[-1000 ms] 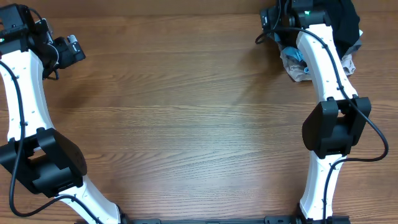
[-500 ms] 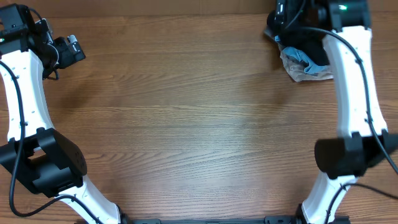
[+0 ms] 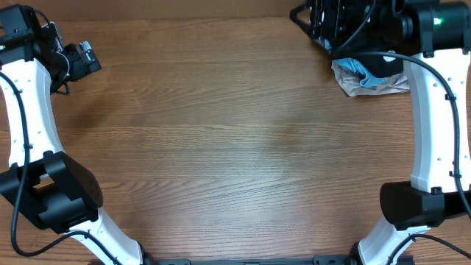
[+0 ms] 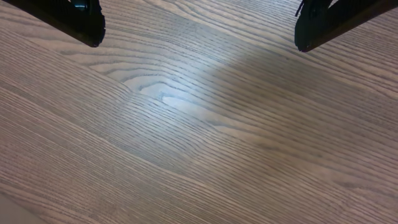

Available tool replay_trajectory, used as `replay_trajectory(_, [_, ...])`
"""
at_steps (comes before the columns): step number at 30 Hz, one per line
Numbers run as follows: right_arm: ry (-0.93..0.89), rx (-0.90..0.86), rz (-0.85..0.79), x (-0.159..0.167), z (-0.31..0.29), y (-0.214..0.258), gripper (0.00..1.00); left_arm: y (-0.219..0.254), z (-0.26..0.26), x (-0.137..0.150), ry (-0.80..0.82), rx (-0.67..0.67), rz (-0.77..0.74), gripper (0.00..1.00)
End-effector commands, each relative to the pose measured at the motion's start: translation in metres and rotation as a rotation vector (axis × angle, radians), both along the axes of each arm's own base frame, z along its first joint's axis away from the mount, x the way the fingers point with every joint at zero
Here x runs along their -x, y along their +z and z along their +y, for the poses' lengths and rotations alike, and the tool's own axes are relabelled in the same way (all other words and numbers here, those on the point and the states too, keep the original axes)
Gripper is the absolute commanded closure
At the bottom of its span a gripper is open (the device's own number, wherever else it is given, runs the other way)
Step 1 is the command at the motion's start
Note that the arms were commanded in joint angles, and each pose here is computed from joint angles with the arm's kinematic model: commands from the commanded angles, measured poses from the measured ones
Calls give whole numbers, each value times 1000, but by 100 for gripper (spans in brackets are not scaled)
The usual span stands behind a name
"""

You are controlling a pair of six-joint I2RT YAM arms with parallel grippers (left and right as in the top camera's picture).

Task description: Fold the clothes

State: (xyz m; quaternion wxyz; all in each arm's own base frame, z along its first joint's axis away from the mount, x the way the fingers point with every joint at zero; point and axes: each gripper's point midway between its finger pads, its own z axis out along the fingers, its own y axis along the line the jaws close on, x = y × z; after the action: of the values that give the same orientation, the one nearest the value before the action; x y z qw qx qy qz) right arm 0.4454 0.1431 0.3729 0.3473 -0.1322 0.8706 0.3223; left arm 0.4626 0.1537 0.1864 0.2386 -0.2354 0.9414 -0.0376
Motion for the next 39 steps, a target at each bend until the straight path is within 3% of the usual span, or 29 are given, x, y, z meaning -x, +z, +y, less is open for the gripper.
replay_trajectory(1, [19, -18, 7, 14, 1, 10, 0, 8, -3, 1, 5, -9, -14, 0])
replay_trajectory(6, [-117, 109, 37, 5, -29, -8, 0, 8, -3, 1, 5, -9, -14, 0])
replay_trajectory(11, [-296, 280, -55, 7, -63, 10, 0, 8, -3, 1, 5, -9, -14, 0])
replay_trajectory(16, [-406, 330, -216, 39, -82, 60, 0, 8, -3, 1, 5, -9, -14, 0])
replay_trajectory(20, [-428, 298, -317, 98, -89, 65, 0, 8, -3, 1, 5, -9, -14, 1])
replay_trajectory(24, [-454, 274, -406, 131, -95, 31, 0, 8, -3, 1, 5, -9, -14, 0])
replay_trajectory(26, [-461, 254, -457, 152, -96, -10, 0, 8, -3, 1, 5, -9, -14, 0])
replay_trajectory(32, [-544, 163, -593, 176, -108, -94, 0, 8, -3, 1, 5, -9, -14, 0])
replay_trajectory(39, [-590, 74, -659, 187, -112, -158, 0, 8, -3, 1, 5, -9, -14, 0])
